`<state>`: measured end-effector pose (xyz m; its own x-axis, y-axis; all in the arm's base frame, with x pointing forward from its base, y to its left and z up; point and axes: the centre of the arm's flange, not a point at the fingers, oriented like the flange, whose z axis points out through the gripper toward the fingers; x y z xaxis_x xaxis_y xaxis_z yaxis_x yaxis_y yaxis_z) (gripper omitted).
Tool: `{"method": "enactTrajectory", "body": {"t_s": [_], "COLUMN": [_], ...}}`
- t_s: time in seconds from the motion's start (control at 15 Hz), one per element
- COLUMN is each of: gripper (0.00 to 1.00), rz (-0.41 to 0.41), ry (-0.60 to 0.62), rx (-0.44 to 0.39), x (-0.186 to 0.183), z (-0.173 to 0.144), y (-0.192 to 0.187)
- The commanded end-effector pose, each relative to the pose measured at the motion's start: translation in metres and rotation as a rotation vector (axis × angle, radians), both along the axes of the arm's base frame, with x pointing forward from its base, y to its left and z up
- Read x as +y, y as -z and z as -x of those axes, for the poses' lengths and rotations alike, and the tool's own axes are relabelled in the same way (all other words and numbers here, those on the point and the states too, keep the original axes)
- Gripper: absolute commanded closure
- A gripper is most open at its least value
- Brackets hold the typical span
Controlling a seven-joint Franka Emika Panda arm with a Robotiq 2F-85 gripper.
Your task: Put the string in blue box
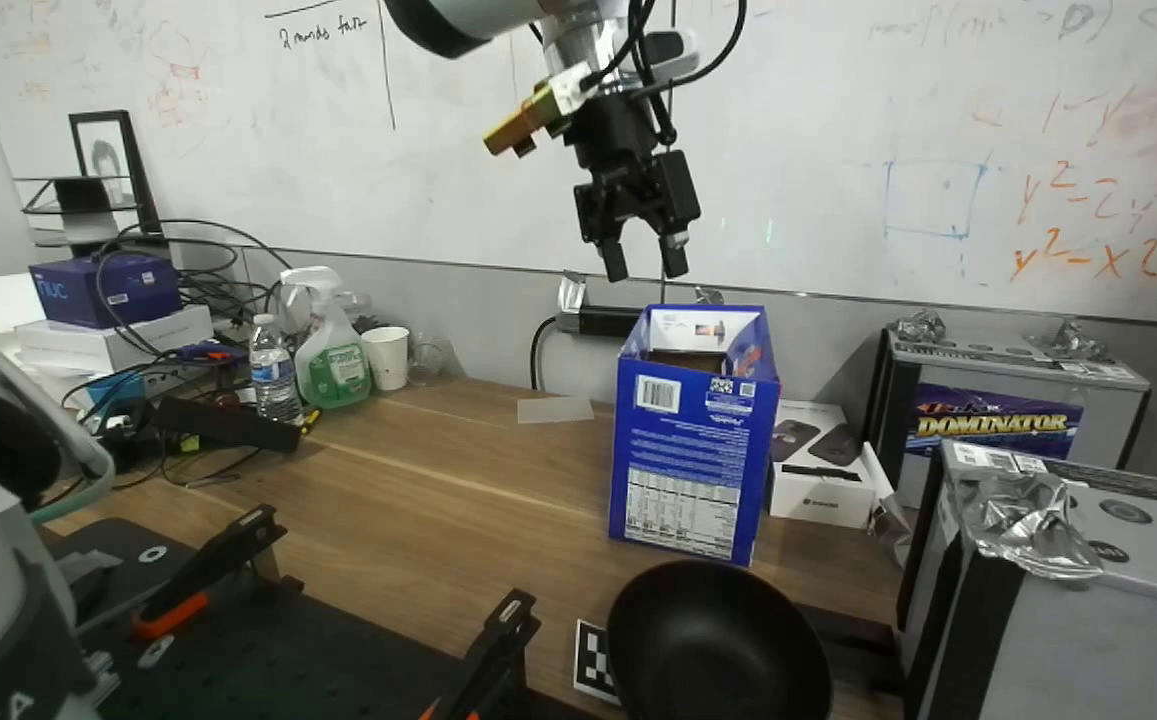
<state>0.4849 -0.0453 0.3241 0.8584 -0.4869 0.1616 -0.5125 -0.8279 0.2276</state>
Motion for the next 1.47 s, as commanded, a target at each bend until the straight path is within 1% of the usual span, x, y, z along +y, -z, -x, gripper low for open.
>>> {"method": "enactTrajectory", "body": {"t_s": [0.0, 0.27, 0.47, 0.73, 1.0, 1.13, 1.2, 1.4], "gripper": [0.00, 0.00, 0.00, 0.00, 0.00, 0.00, 0.00, 0.00], "rz": [-0.079, -0.133, -0.159, -0.186, -0.206, -0.213, -0.192, -0.195], "ry": [-0.185, -0.390, -0.458, -0.485, -0.500, -0.473, -0.472, -0.470], "rx": [0.022, 0.037, 0.057, 0.097, 0.109, 0.116, 0.127, 0.130], "x": [0.015, 0.037, 0.047, 0.051, 0.050, 0.050, 0.048, 0.048], "z": [0.074, 0.122, 0.150, 0.176, 0.189, 0.194, 0.181, 0.184], "y": [-0.050, -0.079, -0.104, -0.126, -0.139, -0.140, -0.134, -0.135]}}
